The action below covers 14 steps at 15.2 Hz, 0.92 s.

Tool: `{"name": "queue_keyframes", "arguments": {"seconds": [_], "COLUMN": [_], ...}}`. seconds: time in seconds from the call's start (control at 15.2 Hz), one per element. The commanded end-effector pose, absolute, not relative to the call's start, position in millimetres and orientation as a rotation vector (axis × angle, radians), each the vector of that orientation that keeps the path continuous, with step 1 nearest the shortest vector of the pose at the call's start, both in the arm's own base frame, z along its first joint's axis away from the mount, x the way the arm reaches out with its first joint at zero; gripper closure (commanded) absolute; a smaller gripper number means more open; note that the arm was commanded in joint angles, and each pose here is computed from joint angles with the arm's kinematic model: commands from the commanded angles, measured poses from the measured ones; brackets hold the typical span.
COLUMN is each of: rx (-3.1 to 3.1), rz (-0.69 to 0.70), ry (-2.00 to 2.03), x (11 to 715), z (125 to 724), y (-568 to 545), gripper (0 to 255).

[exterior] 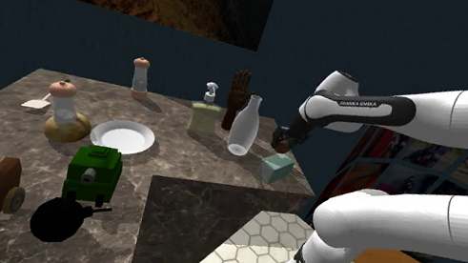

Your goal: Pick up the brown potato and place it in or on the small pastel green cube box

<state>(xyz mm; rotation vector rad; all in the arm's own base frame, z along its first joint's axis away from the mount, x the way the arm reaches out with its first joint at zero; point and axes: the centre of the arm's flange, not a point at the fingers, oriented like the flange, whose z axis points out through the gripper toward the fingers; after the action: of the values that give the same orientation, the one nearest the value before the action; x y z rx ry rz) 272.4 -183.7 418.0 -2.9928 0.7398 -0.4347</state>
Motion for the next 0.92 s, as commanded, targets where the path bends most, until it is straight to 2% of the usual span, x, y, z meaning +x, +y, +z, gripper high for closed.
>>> {"name": "queue_keyframes", "arguments": {"seconds": [0.0,0.13,0.2,0.53,0.86], "rx": [-2.993,-2.993,-2.993,-2.993,-2.993], "rz": [-0.435,-0.435,-0.435,-0.435,-0.435], "ry": [0.74,0.74,0.74,0.74,0.74], "x": [272.4,272.4,272.4,272.4,258.6], "z": [417.7,417.7,417.7,417.7,465.7], "y": [-183.8,-183.8,-183.8,-183.8,-181.9], "gripper": [255,255,0,0,0]}}
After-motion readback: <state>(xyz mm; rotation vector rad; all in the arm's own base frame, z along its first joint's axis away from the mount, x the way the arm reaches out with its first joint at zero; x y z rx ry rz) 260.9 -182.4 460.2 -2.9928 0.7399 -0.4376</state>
